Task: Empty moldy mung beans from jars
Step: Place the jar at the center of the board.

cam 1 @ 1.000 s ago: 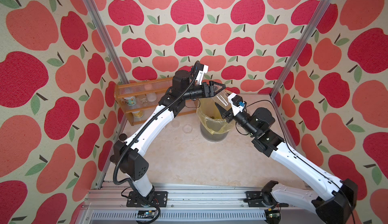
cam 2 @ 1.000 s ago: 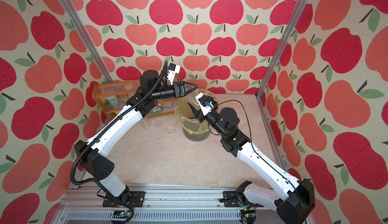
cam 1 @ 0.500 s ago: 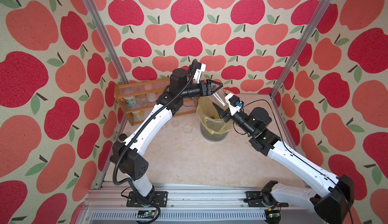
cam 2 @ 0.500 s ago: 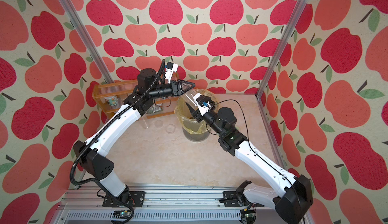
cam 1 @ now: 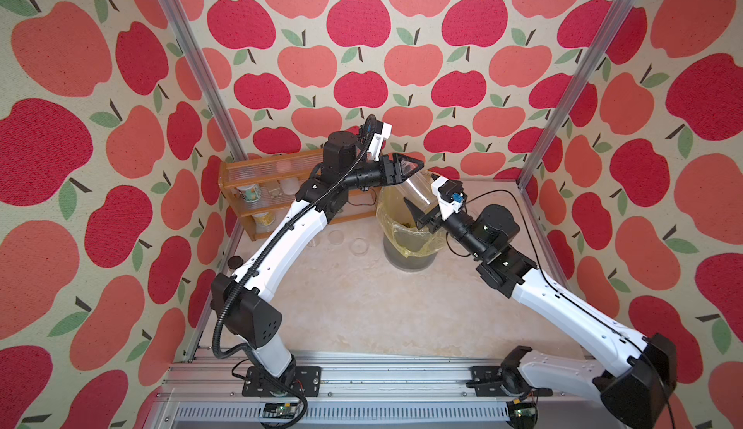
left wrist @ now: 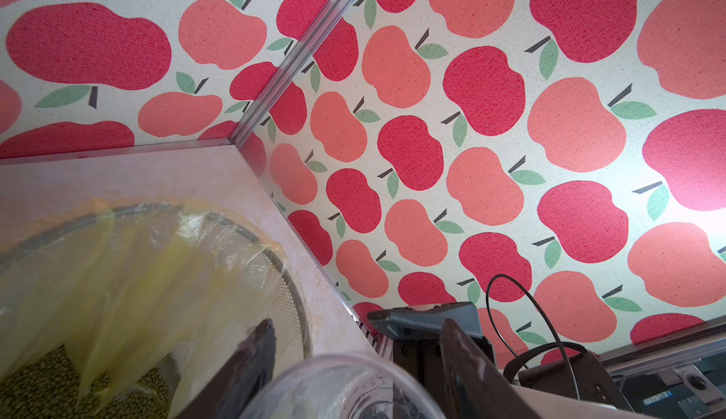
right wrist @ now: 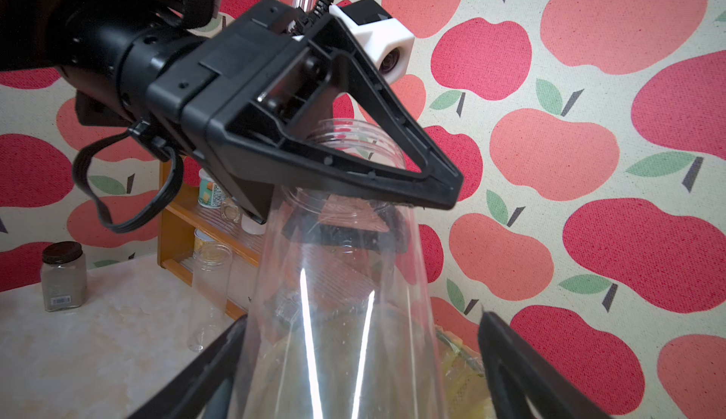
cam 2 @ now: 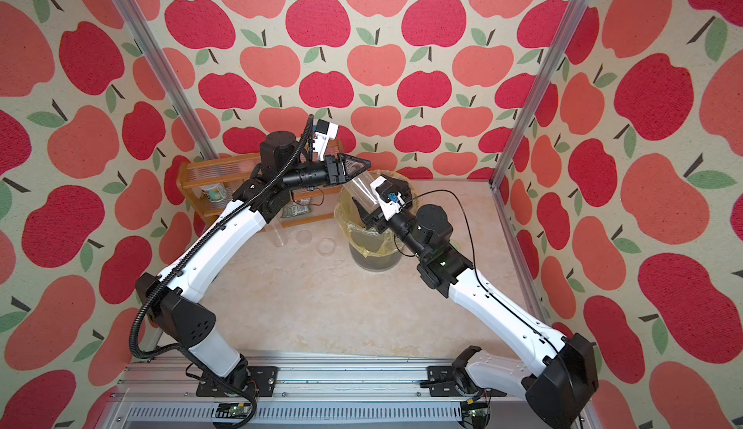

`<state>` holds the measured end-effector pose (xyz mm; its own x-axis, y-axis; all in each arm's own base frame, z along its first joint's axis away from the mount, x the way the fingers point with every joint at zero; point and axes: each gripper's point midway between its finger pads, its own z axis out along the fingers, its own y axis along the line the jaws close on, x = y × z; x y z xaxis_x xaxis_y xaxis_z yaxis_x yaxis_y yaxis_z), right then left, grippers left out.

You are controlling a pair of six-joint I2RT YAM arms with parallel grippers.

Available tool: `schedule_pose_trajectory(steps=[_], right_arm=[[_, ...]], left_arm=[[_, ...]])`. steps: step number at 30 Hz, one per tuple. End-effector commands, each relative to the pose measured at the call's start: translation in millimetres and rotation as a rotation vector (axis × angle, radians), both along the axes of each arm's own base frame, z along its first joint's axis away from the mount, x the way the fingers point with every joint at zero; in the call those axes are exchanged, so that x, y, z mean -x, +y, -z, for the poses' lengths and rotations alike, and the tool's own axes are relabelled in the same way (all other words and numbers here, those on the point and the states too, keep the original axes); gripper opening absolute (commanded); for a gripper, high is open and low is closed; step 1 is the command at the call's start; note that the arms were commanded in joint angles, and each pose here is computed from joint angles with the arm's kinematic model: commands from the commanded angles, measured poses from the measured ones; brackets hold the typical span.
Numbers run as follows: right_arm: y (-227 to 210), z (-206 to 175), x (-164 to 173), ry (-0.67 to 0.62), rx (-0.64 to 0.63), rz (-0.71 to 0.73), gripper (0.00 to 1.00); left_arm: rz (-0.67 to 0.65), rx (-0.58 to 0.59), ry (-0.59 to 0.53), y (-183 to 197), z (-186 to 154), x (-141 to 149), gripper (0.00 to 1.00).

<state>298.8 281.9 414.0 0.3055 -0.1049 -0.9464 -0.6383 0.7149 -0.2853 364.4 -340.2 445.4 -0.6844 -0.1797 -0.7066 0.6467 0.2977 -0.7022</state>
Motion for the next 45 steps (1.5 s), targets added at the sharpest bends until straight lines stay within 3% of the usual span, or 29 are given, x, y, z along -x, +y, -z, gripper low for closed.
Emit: schedule_pose_trajectory(steps=[1, 9, 19, 26, 37, 45], right_arm=[[-10.8, -24.4, -1.3, -0.032, -0.067, 0.037, 0.92], [-21.8, -23.8, 13.1, -0.016, -0.090, 0.022, 0.95], [-40.1, -12.2, 33.2, 0.075, -0.058, 0.020, 0.98], [-72.6, 18.6, 47.1, 0.156, -0.052, 0.104, 0.99], [-107.7, 90.4, 56.9, 0.240, 0.001, 0.223, 0.99], [-124.7, 114.9, 55.9, 0.274, 0.000, 0.284, 0.99]], left_arm=[[-0.038, 0.004, -0.043, 16.8, -15.8, 2.6, 0.66], [-0.208, -0.037, -0.121, 68.7, -27.2, -5.5, 0.66], [-0.531, -0.279, -0.243, 136.9, 0.9, -10.4, 0.67], [-0.693, -0.454, -0.243, 178.3, 53.2, -2.6, 0.67], [-0.789, -0.590, -0.178, 197.9, 157.2, -14.8, 0.68], [-0.840, -0.723, -0.182, 208.6, 219.0, -32.8, 0.68]])
